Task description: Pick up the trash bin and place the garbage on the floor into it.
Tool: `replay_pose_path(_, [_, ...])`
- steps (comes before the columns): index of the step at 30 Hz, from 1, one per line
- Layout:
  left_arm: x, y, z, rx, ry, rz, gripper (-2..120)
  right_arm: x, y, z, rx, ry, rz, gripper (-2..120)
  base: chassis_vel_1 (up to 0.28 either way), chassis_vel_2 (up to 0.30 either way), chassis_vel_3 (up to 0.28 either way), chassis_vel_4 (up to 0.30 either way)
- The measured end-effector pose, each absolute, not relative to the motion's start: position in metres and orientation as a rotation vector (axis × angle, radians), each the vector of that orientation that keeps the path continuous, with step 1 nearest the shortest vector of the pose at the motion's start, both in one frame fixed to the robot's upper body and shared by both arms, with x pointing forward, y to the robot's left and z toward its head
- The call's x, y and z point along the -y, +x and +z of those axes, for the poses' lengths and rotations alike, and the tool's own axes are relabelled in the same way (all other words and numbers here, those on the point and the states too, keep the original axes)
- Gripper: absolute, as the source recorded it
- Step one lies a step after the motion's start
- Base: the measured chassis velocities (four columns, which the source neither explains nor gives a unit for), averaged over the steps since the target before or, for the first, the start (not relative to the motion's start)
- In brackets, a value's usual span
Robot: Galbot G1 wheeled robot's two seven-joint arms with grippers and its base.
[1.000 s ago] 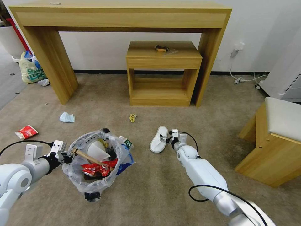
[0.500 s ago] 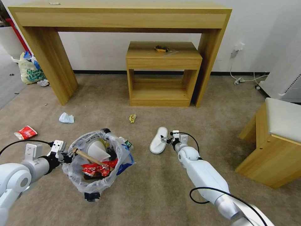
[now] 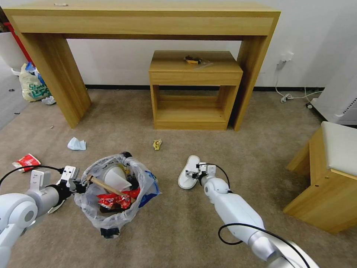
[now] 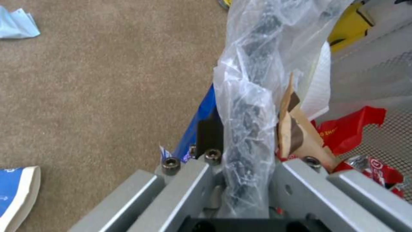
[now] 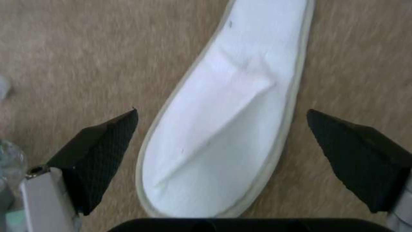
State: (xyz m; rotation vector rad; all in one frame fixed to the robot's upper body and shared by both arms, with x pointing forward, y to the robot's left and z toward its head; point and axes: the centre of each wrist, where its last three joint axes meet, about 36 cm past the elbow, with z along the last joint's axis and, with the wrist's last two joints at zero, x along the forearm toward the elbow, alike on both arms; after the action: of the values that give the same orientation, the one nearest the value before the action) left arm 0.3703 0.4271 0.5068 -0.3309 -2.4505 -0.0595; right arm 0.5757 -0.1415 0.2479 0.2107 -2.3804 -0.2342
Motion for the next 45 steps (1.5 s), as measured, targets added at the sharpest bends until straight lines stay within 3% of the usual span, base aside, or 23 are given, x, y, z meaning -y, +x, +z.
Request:
replay_pose_path(8, [-0.426, 0.369, 0.508, 2.452, -0.332, -0.062, 0, 0.136, 0.577, 0.243, 2.355, 0.208, -0.266, 100, 0.000, 0.000, 0.000, 0.000])
replay_pose_path(10, [-0.425, 0.369, 0.508, 2.452, -0.332, -0.063, 0, 0.135, 0.578, 0.240, 2.351, 0.209, -0.270, 95, 0.000, 0.000, 0.000, 0.000])
replay_pose_path(36, [-0.425, 0.368, 0.506, 2.447, -0.344, -0.054, 0, 0.140, 0.583, 0.219, 2.364, 0.204, -0.263, 0, 0.000, 0.000, 0.000, 0.000])
replay_pose_path(45, [-0.426, 0.369, 0.507, 2.449, -0.350, -0.054, 0, 0.149, 0.578, 0.220, 2.416, 0.210, -0.202, 0, 0.000, 0.000, 0.000, 0.000])
